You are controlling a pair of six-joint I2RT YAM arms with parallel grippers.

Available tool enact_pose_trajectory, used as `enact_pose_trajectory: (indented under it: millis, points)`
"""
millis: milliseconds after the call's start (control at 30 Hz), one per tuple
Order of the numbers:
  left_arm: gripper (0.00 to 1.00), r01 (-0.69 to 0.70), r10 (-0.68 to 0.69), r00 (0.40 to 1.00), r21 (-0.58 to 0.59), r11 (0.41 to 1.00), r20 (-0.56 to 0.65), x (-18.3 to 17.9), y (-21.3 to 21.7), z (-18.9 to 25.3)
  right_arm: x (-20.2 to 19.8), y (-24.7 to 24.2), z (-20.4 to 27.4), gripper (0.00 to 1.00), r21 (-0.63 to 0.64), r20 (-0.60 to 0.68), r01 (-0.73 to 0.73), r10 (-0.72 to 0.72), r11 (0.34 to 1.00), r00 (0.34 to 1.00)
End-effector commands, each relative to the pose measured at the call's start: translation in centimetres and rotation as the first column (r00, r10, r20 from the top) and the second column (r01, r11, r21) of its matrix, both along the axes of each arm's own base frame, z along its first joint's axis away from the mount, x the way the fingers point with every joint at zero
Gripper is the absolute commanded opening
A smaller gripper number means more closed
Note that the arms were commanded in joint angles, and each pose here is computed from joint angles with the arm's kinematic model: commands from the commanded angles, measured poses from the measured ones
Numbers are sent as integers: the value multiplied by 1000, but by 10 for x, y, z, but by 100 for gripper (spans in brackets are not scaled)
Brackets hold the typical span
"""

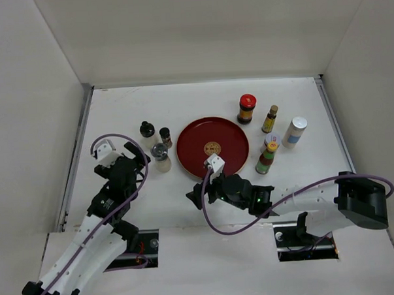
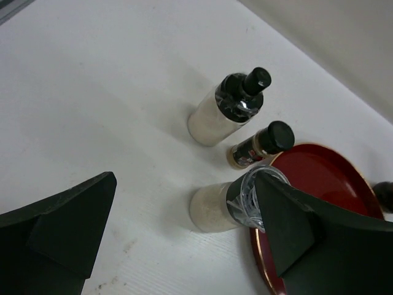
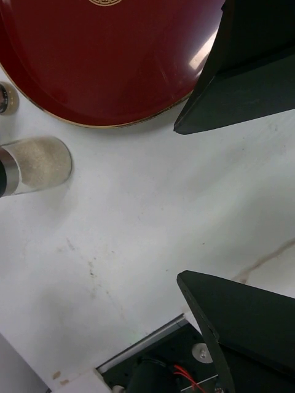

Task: Organize the condiment bottles

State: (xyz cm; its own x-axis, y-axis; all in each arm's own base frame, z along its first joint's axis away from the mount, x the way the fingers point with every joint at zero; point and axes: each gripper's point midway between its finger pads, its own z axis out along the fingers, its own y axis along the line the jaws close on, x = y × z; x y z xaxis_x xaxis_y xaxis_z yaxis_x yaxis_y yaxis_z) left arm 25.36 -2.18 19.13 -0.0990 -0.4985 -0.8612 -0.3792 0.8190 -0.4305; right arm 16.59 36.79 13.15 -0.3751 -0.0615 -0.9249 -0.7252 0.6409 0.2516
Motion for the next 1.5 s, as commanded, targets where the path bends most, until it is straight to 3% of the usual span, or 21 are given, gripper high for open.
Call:
enact_pose_trajectory:
  millis: [0,200,400,633,733,767,800,833,900,933,1000,1100,1300,1467]
  points:
    - [100,32,-31,999,-19,999,16,7,-10,20,-6,15,28,100,124,21,-38,36,992,999]
    - [100,64,-64,998,-16,998,2,18,-23,24,-9,12,27,100,120,28,-53,50,991,998]
    - [100,-17,18,1000,17,1000,-23,18,-5,15,-17,19,24,100,98,6,-61,61,993,998]
    - [100,66,-70,997,131,989,30,20,-20,41,-19,15,39,100,147,46,-54,48,988,998]
    - [100,96,-106,992,121,988,73,13,-27,50,-23,11,53,100,207,61,-66,54,976,997]
    - [100,122,-132,986,100,988,103,11,-33,53,-27,11,58,90,226,66,-83,70,971,995]
    - [99,160,-171,977,86,983,131,10,-42,56,-28,10,62,70,241,71,-92,77,966,995]
    - [90,216,-227,963,85,973,145,9,-53,57,-27,9,67,48,257,76,-87,69,962,995]
    - [51,283,-296,947,113,952,124,12,-67,53,-27,6,69,22,266,71,-82,65,960,995]
    - [40,311,-323,942,126,942,86,13,-74,44,-27,4,70,19,271,67,-78,62,959,996]
    - [40,340,-343,939,144,930,0,18,-83,24,-25,-2,77,22,288,70,-61,42,956,997]
    - [59,370,-362,929,159,915,-78,25,-97,5,-19,-12,83,44,318,78,-40,15,947,997]
    - [81,400,-376,915,190,897,-150,36,-112,-11,-18,-15,81,83,328,96,-56,26,943,995]
    - [84,369,-330,925,242,897,-187,44,-109,-22,-18,-8,75,91,309,90,-66,40,949,995]
